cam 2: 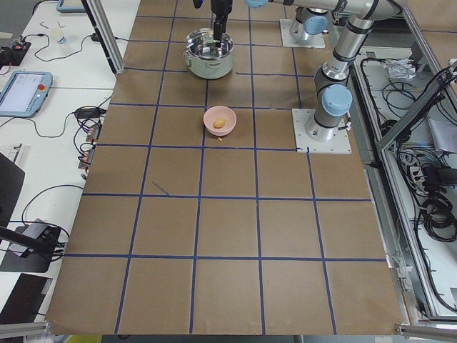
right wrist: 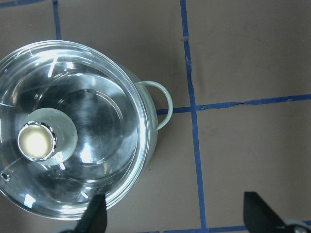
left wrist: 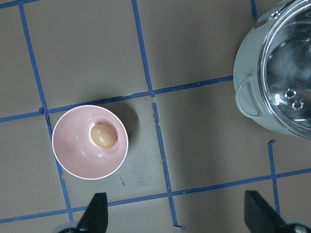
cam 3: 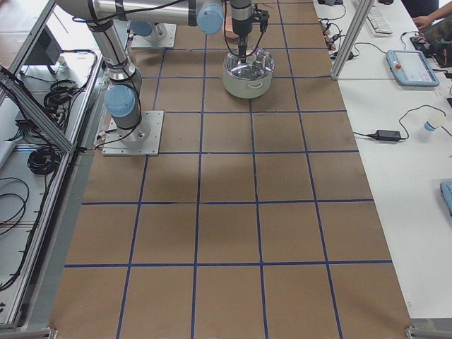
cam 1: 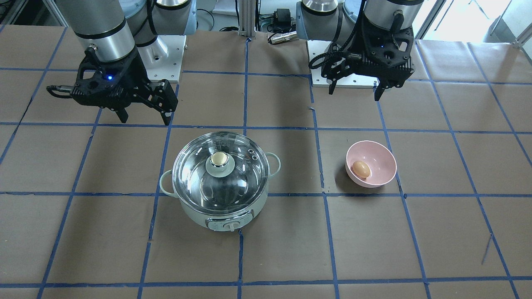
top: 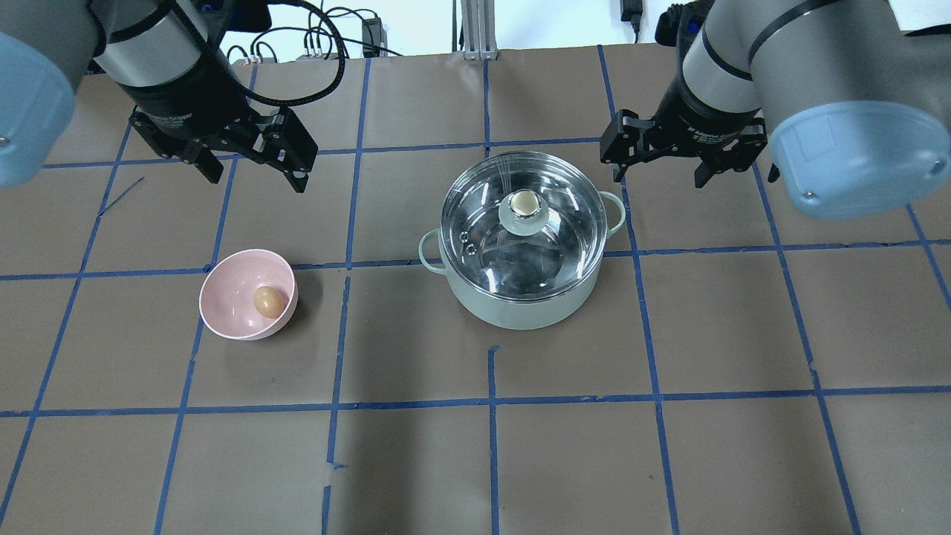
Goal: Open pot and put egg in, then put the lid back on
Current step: 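Reach the right gripper to the glass lid knob and grasp it, then lift the glass lid with the right gripper while the left lowers toward the egg, then hold the lid aside with the right gripper while the left descends onto the egg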
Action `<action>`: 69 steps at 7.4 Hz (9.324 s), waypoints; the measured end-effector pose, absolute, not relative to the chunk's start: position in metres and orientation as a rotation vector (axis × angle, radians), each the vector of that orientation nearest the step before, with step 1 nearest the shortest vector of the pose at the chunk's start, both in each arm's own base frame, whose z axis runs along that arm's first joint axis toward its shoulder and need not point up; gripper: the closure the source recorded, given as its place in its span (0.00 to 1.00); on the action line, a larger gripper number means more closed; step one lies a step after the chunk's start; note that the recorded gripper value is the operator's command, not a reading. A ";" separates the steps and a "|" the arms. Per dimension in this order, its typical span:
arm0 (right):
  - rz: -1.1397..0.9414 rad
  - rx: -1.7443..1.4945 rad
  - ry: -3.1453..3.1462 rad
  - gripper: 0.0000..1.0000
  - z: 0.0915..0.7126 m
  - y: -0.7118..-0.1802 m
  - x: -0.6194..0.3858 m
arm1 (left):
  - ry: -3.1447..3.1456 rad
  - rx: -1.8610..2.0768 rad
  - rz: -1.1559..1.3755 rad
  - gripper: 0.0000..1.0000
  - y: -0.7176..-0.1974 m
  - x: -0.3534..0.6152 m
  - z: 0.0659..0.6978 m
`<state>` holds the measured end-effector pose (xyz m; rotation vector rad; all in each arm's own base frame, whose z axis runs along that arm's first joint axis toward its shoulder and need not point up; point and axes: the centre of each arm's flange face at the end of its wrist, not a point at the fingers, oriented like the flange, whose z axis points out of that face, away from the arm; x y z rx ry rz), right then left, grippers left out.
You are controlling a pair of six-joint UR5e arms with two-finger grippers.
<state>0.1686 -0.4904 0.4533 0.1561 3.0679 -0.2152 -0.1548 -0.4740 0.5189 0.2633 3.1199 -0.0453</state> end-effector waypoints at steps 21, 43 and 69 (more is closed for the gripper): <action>-0.218 0.082 3.048 0.63 0.350 -0.528 0.298 | 3.133 0.284 0.018 0.00 -0.493 -0.104 0.489; -0.220 0.189 3.062 0.65 0.445 -0.547 0.147 | 2.984 0.737 0.357 0.00 -0.494 -0.001 0.205; -0.126 0.134 3.068 0.68 0.453 -0.533 0.089 | 2.954 1.080 0.124 0.17 -0.509 -0.009 0.189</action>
